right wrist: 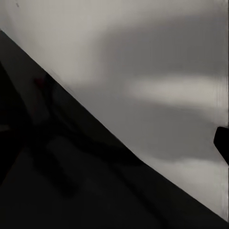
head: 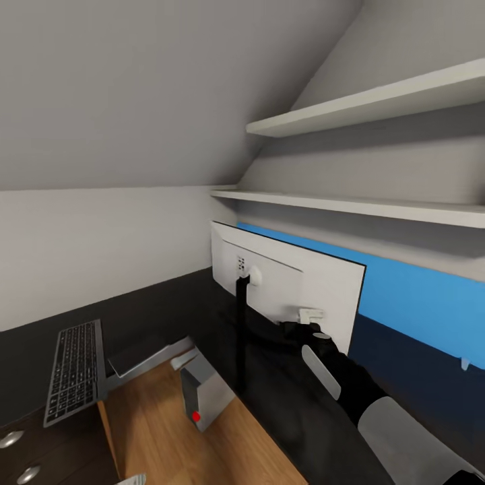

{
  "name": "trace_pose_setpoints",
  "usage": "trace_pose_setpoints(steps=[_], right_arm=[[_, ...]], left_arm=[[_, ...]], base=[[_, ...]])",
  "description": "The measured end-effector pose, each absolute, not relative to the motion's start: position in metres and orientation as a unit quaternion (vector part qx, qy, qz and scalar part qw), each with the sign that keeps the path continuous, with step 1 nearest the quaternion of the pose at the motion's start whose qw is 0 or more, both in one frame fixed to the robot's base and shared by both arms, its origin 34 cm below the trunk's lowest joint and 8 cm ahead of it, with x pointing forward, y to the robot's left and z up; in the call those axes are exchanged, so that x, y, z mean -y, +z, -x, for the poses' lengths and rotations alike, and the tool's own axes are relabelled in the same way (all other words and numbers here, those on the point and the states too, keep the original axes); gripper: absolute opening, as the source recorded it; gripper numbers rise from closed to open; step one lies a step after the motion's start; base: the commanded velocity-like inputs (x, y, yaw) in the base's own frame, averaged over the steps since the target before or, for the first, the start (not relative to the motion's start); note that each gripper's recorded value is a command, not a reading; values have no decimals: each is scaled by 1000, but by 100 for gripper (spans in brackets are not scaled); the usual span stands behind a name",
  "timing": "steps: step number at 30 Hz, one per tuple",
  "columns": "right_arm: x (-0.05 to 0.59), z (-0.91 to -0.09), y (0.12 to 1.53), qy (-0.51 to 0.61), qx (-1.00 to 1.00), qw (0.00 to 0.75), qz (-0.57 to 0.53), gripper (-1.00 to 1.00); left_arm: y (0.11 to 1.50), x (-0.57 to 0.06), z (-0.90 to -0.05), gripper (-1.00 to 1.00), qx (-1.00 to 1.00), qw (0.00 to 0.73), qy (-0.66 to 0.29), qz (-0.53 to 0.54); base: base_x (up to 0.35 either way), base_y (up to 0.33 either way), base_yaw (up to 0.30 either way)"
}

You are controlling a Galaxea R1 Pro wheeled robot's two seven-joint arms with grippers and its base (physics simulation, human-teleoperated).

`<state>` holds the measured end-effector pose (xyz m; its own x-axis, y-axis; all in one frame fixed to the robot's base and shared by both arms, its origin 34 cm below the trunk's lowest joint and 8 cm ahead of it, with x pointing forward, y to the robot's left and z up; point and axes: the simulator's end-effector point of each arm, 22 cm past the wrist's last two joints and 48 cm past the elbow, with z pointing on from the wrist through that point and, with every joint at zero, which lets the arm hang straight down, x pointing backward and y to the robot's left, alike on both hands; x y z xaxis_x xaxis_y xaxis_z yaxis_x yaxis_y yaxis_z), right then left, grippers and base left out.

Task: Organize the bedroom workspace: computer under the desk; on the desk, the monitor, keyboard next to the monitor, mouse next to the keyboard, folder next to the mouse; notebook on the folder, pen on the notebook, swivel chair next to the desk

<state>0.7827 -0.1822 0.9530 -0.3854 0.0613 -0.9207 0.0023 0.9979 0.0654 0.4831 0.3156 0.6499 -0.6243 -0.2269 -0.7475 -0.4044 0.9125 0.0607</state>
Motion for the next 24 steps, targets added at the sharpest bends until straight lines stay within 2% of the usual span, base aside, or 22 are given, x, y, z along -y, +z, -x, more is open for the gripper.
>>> trace_pose_setpoints(steps=[9,24], right_arm=[[185,-783,954,25,-829,558,-23,100],[186,-784,954,24,-827,562,-24,100]], left_arm=[[648,-317,-481,100,-895,394,115,176],[647,-320,-480,100,-895,393,118,177]], base=[[0,0,-227],[0,12,-10]])
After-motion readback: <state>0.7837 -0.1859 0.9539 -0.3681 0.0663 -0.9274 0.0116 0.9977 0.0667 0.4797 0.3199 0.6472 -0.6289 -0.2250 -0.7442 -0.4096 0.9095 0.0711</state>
